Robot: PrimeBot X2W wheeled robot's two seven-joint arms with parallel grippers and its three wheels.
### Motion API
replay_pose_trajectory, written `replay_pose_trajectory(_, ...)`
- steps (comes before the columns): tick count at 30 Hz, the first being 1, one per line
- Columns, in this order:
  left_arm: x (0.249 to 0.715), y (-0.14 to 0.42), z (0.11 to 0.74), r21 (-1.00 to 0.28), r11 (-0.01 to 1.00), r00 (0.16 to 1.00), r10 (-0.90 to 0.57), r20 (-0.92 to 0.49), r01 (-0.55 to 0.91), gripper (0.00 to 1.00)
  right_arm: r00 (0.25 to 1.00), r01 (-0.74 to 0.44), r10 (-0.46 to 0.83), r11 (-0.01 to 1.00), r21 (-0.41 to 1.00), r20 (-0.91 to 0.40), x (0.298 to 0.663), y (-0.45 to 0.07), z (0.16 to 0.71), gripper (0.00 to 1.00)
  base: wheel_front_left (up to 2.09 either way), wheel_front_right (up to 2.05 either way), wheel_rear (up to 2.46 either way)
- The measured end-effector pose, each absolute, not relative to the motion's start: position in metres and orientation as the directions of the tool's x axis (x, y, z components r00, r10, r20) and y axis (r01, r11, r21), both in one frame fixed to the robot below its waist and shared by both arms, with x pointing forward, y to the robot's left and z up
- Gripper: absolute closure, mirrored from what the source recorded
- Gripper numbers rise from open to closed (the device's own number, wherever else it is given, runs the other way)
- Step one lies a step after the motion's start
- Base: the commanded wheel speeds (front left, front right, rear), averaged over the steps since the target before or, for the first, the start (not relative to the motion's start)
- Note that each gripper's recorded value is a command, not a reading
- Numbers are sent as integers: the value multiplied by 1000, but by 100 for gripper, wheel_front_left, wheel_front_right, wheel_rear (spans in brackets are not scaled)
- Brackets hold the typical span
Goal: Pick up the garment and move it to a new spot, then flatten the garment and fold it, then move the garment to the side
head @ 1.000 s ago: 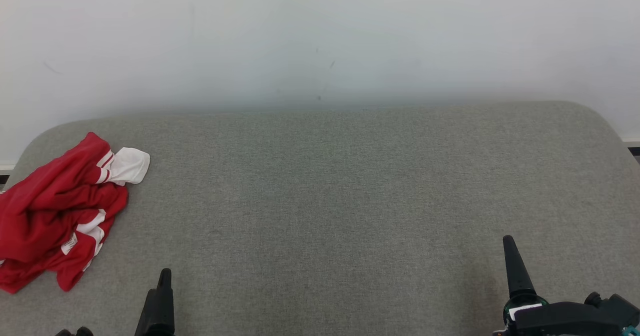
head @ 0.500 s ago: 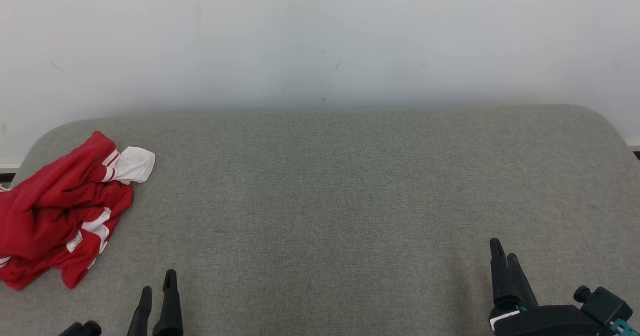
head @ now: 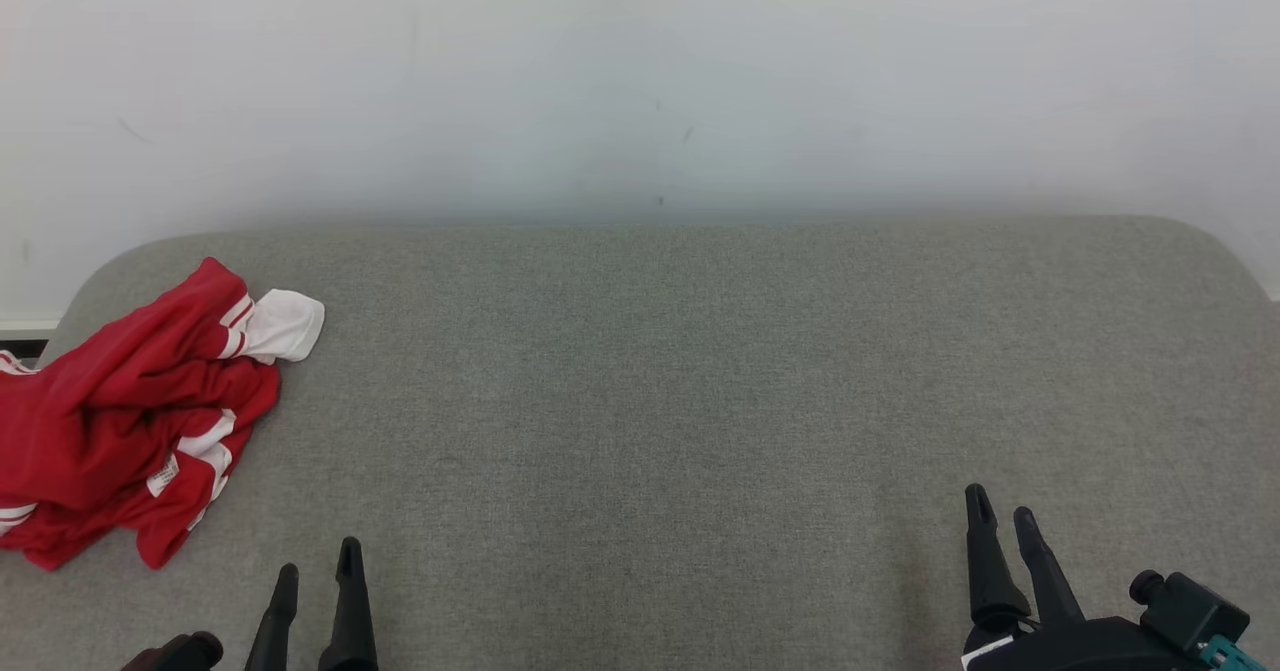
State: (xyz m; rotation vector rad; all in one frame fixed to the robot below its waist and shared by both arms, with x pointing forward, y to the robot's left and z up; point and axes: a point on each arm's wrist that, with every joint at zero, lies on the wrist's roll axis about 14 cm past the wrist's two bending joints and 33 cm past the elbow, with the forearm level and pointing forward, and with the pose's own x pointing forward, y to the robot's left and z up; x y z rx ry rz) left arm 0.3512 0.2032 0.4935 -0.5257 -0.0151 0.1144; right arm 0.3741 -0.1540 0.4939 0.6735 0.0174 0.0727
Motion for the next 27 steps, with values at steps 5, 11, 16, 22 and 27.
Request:
replay_pose_trajectory(5,350,204,495,-456,884,994,113,-2,-102,0,997,-75,82,812,578,15,374,-152,495,0,0,0,0)
replay_pose_trajectory(11,349,204,500,-406,910,994,105,21,-88,0,995,-93,95,839,536,24,374,-148,496,0,0,0,0)
replay_pose_trajectory(16,349,203,501,-364,928,994,100,32,-82,0,994,-106,104,861,498,33,374,-146,498,0,0,0,0)
replay_pose_trajectory(22,348,202,503,-310,948,995,92,44,-73,0,992,-123,116,884,450,43,373,-143,499,0,0,0,0)
replay_pose_trajectory(27,347,202,504,-270,960,995,88,56,-70,0,991,-131,124,900,415,45,372,-142,499,0,0,0,0)
